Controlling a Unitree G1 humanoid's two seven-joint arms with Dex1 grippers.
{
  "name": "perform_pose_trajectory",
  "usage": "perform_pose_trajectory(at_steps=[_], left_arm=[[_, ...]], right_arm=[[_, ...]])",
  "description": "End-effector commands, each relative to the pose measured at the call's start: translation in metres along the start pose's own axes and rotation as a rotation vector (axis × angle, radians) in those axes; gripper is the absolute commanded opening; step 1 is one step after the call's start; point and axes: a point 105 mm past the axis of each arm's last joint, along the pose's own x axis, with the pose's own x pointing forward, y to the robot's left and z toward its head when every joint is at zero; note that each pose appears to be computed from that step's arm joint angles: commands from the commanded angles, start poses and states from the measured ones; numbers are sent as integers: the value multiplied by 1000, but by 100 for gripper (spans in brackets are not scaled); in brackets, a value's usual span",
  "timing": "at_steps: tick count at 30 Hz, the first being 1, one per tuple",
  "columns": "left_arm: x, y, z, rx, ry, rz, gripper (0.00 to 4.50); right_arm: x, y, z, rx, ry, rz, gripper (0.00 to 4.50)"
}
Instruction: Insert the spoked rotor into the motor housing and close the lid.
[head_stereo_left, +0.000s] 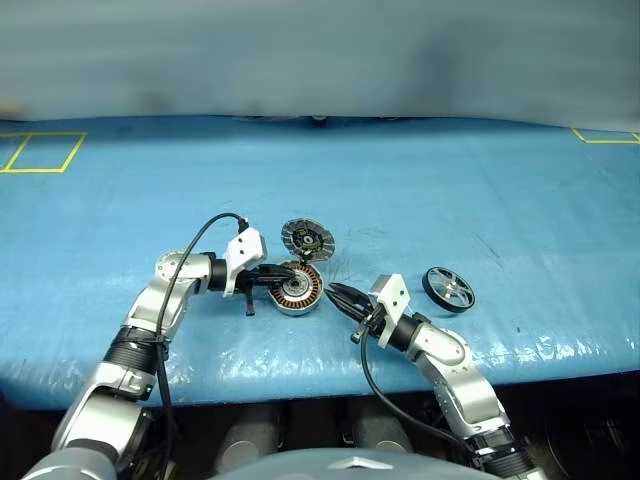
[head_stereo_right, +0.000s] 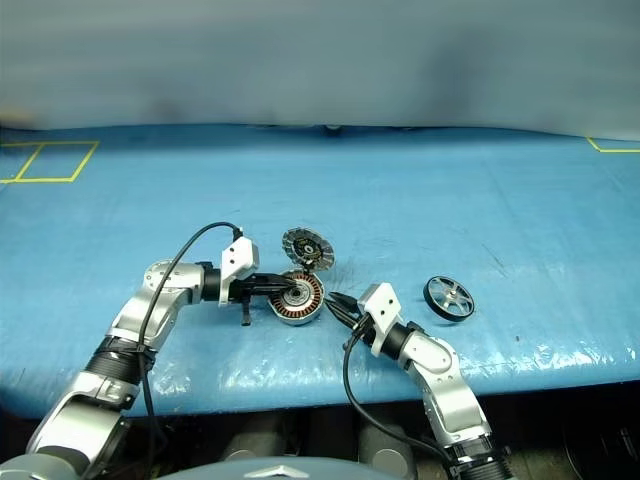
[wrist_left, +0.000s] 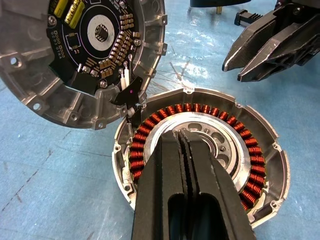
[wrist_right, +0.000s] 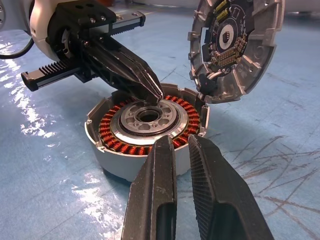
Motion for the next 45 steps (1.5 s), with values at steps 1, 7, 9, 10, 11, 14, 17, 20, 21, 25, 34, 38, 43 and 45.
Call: perform_pose_trajectory(at_steps=[1,7,9,10,11,14,17,20,21,25,34,38,43,45], left_arm=[[-2,0,9,23,-34,-7,5],[-20,-1,12,12,-99,29,5],[-25,-4,13,10,-130,39,5],[-27,-6,13,4,-145,45,5],[-29,-7,13,-4,-154,50,5],[-33,-10,7,-18,-154,82,5],[-33,-10,1,-38,-159,112,0],[-31,-14,-1,-58,-174,113,0],[-30,-15,0,-63,-182,112,0],[-29,-17,1,-64,-206,110,0],[-29,-17,-2,-56,-229,117,0],[-28,-18,-4,-62,-229,120,0],[-25,-21,-7,-74,-224,120,0],[-24,-22,-9,-79,-220,120,0]], right_arm=[[3,-1,11,-31,-43,0,57],[-11,-22,4,-130,117,-139,57],[-24,-32,1,-212,239,-190,57],[-31,-37,4,-242,277,-215,57],[-39,-40,11,-269,296,-230,57],[-62,-45,39,-336,313,-269,57],[-84,-55,62,-403,335,-338,113],[-109,-70,80,-495,396,-430,172],[-113,-72,84,-501,401,-439,172],[-136,-82,75,-459,511,-473,172],[-161,-91,50,-339,644,-480,172],[-167,-97,45,-316,658,-491,190],[-170,-107,49,-342,665,-522,323],[-162,-109,61,-357,608,-516,323]])
